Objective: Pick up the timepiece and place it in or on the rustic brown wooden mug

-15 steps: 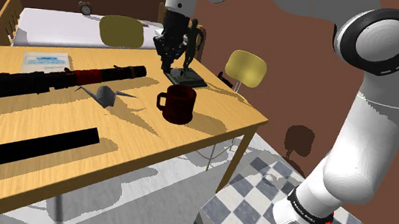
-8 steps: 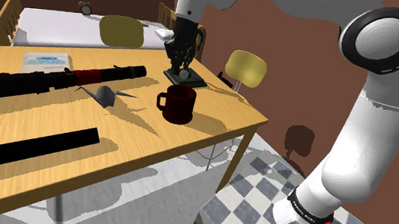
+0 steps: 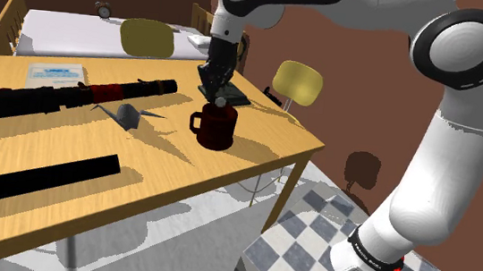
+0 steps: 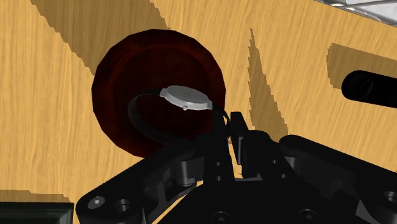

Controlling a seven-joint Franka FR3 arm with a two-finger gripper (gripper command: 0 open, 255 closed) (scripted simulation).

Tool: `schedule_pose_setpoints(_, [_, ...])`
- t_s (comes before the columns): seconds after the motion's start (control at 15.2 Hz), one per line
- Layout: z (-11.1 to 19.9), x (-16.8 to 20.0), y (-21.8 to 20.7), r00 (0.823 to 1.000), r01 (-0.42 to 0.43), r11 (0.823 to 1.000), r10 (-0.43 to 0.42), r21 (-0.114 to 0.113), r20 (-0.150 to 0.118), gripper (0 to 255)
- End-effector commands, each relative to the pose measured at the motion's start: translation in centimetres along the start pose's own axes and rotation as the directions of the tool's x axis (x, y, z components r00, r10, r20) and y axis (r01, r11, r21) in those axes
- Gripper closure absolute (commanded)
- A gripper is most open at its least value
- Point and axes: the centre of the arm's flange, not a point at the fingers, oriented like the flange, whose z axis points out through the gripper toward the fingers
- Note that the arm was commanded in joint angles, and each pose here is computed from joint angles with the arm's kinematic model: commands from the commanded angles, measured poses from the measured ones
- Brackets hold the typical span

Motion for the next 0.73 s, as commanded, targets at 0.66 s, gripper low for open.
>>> schedule_pose_setpoints(0.66, [2.2, 0.3, 0.5, 1.0, 0.0, 1.0, 0.0, 0.0, -0.001, 255])
